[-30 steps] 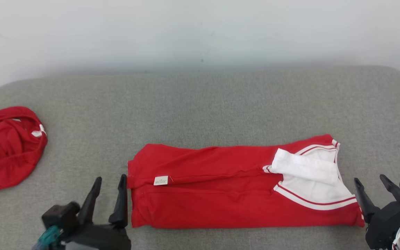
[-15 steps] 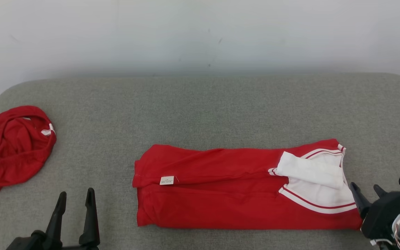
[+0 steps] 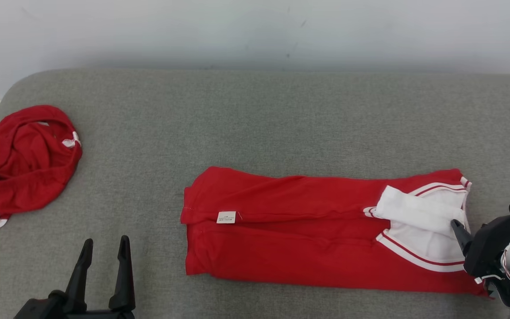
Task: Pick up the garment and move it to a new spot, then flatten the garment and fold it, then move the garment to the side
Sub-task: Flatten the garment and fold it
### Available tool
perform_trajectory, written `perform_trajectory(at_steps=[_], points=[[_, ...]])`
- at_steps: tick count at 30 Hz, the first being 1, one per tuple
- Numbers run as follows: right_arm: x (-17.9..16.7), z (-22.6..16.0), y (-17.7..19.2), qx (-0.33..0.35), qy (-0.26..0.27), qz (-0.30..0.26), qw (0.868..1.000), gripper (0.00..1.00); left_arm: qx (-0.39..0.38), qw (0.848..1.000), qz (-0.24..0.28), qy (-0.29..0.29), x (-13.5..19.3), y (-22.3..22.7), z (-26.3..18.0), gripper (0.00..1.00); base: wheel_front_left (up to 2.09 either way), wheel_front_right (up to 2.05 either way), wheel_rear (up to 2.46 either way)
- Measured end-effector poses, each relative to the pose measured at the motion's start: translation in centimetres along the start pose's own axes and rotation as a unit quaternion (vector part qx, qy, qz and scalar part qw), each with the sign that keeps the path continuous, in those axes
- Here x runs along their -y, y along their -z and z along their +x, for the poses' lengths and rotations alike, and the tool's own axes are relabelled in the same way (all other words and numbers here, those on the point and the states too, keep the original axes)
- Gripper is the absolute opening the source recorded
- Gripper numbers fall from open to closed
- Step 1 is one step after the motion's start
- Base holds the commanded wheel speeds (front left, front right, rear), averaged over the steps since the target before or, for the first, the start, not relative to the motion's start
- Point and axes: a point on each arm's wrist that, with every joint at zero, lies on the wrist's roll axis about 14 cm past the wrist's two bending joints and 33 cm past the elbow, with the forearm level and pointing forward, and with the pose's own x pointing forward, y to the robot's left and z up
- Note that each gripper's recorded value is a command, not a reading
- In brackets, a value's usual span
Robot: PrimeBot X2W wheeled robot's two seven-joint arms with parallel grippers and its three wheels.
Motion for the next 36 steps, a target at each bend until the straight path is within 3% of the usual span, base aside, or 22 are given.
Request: perform_trajectory(at_steps=[12, 13, 14, 15, 16, 17, 18, 28, 36], points=[[-1.2, 2.5, 2.5, -0.061, -0.007, 0.005, 0.998, 1.00, -0.032, 0.999, -0.003, -0.019, -1.1, 1.9, -0.6, 1.00, 0.00, 0.00, 0.00], [-1.3, 2.5, 2.6, -0.063, -0.009, 0.008, 0.998, 0.87, -0.033, 0.999, -0.003, -0.019, -1.1, 2.0, -0.6, 1.00, 0.00, 0.00, 0.00], [-1.5, 2.5, 2.7, -0.066, -0.011, 0.009, 0.998, 0.55, -0.034, 0.999, -0.003, -0.018, -1.0, 2.1, -0.5, 1.00, 0.00, 0.00, 0.00], [-1.7, 2.5, 2.8, -0.070, -0.014, 0.010, 0.997, 0.45, -0.034, 0.999, -0.001, -0.017, -0.9, 2.1, -0.4, 1.00, 0.00, 0.00, 0.00], [-1.9, 2.5, 2.7, -0.070, -0.018, 0.011, 0.997, 0.45, -0.035, 0.999, 0.000, -0.015, -0.8, 2.2, -0.4, 1.00, 0.00, 0.00, 0.00], [-2.1, 2.5, 2.7, -0.071, -0.021, 0.012, 0.997, 0.11, -0.035, 0.999, 0.002, -0.013, -0.7, 2.2, -0.3, 1.00, 0.00, 0.00, 0.00], [-2.4, 2.5, 2.8, -0.072, -0.024, 0.008, 0.997, 0.00, -0.036, 0.999, 0.005, -0.010, -0.6, 2.2, -0.1, 1.00, 0.00, 0.00, 0.00], [0.4, 2.3, 0.3, -0.031, 0.008, -0.011, 0.999, 0.00, -0.019, 1.000, 0.011, 0.006, 0.3, 1.4, 1.9, 1.00, 0.00, 0.00, 0.00], [7.1, -0.1, -3.1, 0.014, 0.093, -0.024, 0.995, 0.00, -0.004, 1.000, 0.013, 0.020, 1.1, 0.5, 2.8, 1.00, 0.00, 0.00, 0.00]])
